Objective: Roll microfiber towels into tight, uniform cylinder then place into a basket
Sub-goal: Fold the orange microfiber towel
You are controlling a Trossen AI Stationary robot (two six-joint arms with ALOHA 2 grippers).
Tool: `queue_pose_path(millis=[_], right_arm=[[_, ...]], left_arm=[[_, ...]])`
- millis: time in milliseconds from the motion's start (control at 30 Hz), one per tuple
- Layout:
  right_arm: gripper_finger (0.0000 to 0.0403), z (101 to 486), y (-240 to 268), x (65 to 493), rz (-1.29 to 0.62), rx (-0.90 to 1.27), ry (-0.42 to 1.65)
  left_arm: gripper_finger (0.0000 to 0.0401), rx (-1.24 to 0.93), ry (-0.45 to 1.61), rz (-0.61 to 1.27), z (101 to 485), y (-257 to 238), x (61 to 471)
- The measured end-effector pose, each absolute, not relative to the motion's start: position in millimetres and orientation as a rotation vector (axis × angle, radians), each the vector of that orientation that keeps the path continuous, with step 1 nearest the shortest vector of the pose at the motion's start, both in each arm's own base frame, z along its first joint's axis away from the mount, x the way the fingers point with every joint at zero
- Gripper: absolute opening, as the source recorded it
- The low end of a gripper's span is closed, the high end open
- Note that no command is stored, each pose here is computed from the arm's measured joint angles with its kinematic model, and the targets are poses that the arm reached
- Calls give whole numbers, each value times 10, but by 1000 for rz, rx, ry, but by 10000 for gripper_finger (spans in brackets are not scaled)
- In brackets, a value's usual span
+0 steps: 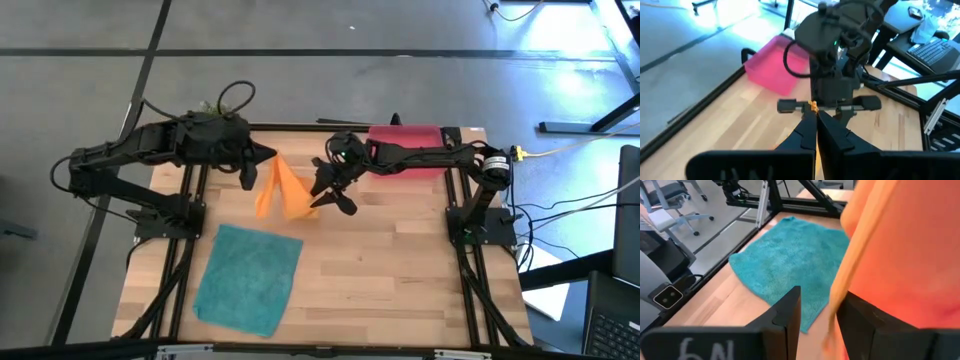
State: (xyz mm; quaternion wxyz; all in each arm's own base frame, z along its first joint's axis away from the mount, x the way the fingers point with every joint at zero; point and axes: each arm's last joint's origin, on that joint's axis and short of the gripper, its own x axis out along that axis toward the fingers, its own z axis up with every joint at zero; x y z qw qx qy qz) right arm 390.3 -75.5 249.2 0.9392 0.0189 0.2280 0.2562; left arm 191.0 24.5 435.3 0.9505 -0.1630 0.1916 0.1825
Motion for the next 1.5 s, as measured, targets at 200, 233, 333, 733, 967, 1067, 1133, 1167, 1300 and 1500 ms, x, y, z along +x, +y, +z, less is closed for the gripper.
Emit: queue_pose_path(millis=[200, 233, 333, 733, 967, 1067, 1133, 1167, 1300, 1500], right_arm=[[119, 2463, -754, 3885, 510, 53, 504], [119, 2458, -753, 3881, 510, 59, 511], [119, 2456, -754, 3880, 503, 80, 518], [119, 2397, -778, 3856, 373, 93, 611], [119, 2384, -788, 3851, 334, 86, 632], [119, 2379, -804, 3853, 280, 68, 644], [119, 2378, -812, 3854, 257, 61, 648], [119, 2378, -815, 3855, 245, 63, 649], [119, 2386, -813, 3870, 171, 95, 652], [119, 2375, -715, 3902, -29, 39, 685]], left_arm=[[0, -291, 355, 401, 4464, 253, 1864], [0, -287, 349, 416, 4474, 257, 1859], [0, -277, 340, 455, 4484, 268, 1851], [0, -253, 328, 551, 4478, 296, 1861], [0, -242, 324, 599, 4472, 310, 1873], [0, -241, 323, 616, 4467, 323, 1883], [0, -246, 322, 627, 4465, 343, 1884], [0, -250, 320, 633, 4465, 352, 1885], [0, -254, 316, 651, 4458, 390, 1913], [0, -245, 277, 695, 4478, 460, 1965]])
